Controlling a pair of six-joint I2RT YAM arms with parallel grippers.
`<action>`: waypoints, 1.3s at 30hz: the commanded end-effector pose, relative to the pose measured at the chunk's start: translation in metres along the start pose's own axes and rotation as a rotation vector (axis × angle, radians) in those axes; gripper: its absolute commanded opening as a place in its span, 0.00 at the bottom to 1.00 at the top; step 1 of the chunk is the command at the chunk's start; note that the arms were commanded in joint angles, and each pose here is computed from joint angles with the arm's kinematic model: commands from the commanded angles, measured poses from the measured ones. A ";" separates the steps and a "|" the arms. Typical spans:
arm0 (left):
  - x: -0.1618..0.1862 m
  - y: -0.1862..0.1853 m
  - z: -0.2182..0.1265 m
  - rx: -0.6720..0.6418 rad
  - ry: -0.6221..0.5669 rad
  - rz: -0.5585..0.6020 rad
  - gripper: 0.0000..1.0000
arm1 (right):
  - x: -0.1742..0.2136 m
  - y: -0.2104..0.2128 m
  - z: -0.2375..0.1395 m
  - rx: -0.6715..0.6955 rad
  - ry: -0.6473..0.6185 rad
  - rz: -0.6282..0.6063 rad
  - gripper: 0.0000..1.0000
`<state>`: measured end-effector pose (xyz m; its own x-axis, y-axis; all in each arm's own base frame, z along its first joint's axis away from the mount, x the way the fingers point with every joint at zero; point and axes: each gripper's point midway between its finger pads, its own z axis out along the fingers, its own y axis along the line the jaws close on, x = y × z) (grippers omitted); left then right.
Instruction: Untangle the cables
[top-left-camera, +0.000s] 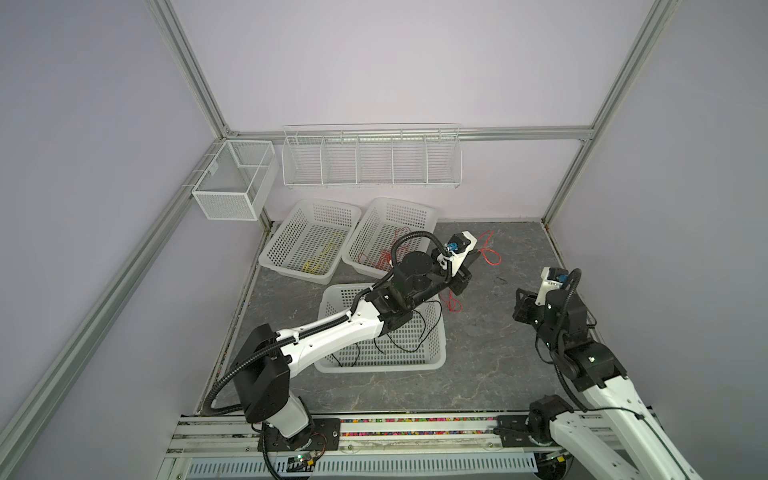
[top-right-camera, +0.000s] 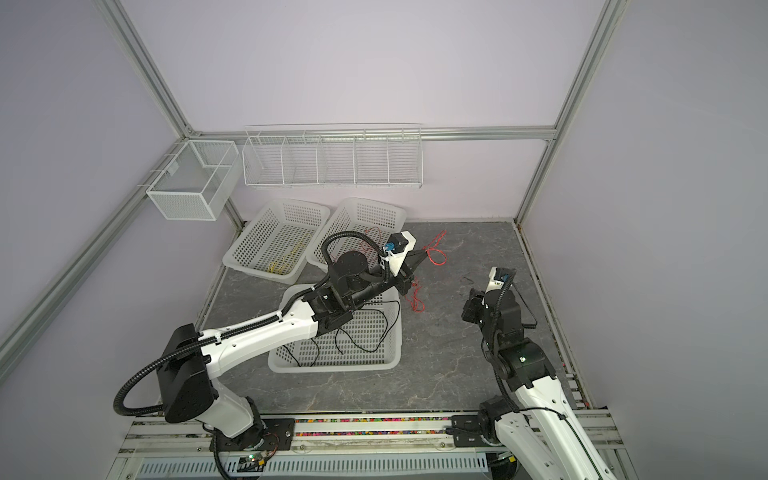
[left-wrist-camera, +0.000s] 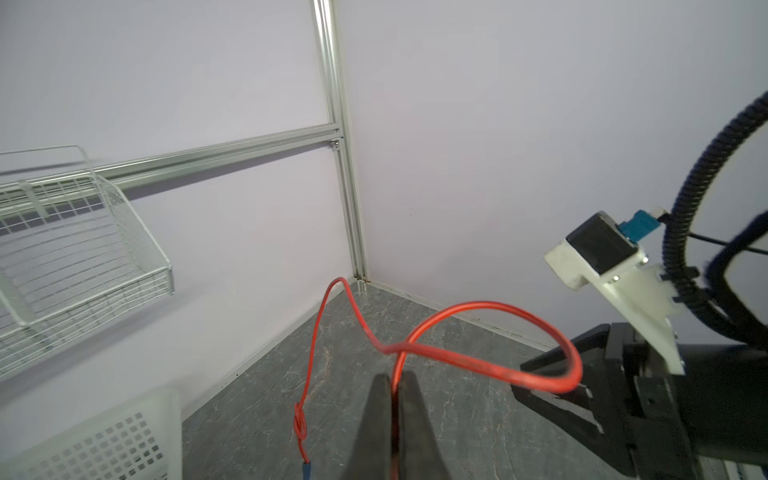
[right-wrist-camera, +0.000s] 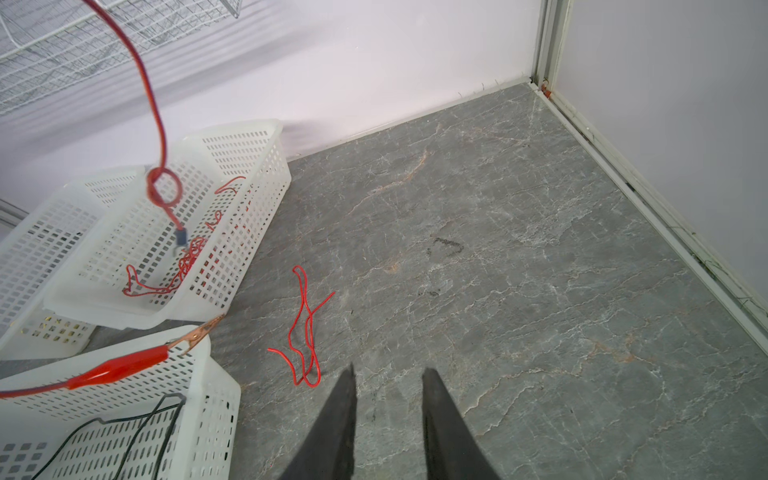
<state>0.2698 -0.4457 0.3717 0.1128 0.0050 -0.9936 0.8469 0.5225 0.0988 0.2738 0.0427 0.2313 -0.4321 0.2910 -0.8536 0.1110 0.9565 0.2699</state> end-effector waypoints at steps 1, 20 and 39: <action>0.006 0.025 -0.008 -0.134 0.033 0.026 0.00 | 0.009 -0.003 0.006 0.007 0.025 0.001 0.31; 0.045 0.181 -0.022 -0.460 0.142 0.033 0.00 | 0.019 -0.001 0.020 0.013 0.073 -0.010 0.32; 0.168 0.237 -0.013 -0.602 0.476 -0.080 0.00 | 0.030 0.022 0.042 -0.068 0.151 -0.003 0.32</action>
<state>0.4760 -0.3156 0.2277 -0.2488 0.2518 -0.9352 0.4346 0.8919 0.1246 0.2946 0.0652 0.1870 -0.5767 0.2557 -0.7759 0.0798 0.9628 0.2581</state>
